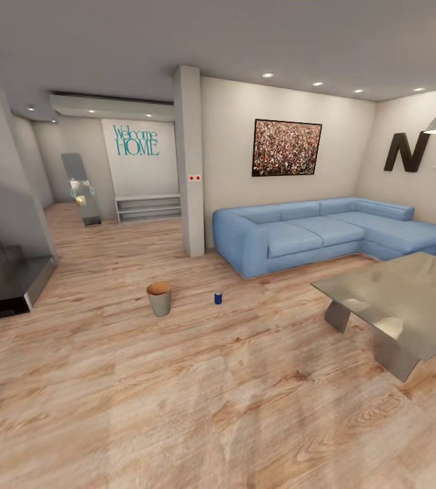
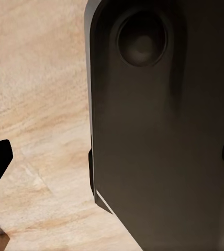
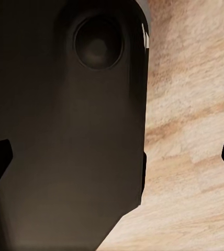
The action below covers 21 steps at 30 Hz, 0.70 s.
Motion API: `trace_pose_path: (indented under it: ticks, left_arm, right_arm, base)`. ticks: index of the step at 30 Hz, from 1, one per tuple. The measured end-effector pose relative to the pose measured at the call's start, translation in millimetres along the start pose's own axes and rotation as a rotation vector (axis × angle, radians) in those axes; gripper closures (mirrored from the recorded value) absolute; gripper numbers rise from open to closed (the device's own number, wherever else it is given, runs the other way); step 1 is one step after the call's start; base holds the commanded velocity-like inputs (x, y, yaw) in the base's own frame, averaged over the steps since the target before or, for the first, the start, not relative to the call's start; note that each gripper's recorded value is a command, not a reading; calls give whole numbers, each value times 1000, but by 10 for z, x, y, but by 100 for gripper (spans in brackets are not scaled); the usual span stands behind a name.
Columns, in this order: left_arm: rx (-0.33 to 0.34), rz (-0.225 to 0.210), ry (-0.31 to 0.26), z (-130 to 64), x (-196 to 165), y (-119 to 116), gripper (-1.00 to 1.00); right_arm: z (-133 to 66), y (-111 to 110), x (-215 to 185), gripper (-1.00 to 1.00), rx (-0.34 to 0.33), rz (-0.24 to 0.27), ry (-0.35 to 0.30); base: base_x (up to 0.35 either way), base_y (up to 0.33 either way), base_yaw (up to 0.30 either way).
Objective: Put the three can of soda from the living room inside the tash can in the kitchen.
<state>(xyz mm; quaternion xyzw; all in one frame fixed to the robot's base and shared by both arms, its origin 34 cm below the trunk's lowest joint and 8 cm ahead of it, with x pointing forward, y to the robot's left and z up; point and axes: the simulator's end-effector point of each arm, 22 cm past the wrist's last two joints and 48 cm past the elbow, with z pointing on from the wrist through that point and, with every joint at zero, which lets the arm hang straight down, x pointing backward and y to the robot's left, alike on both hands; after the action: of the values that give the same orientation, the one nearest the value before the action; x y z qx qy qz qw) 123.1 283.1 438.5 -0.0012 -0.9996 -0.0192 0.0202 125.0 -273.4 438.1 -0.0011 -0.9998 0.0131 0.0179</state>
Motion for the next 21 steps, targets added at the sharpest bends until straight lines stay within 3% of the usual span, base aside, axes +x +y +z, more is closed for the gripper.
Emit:
trace_pose_path:
  ticks: [21]
  left_arm:
    - [0, 0, 0, 0, 0, 0, -100]
  right_arm:
    - [0, 0, 0, -100, 0, -1, 0]
  base:
    - [0, 0, 0]
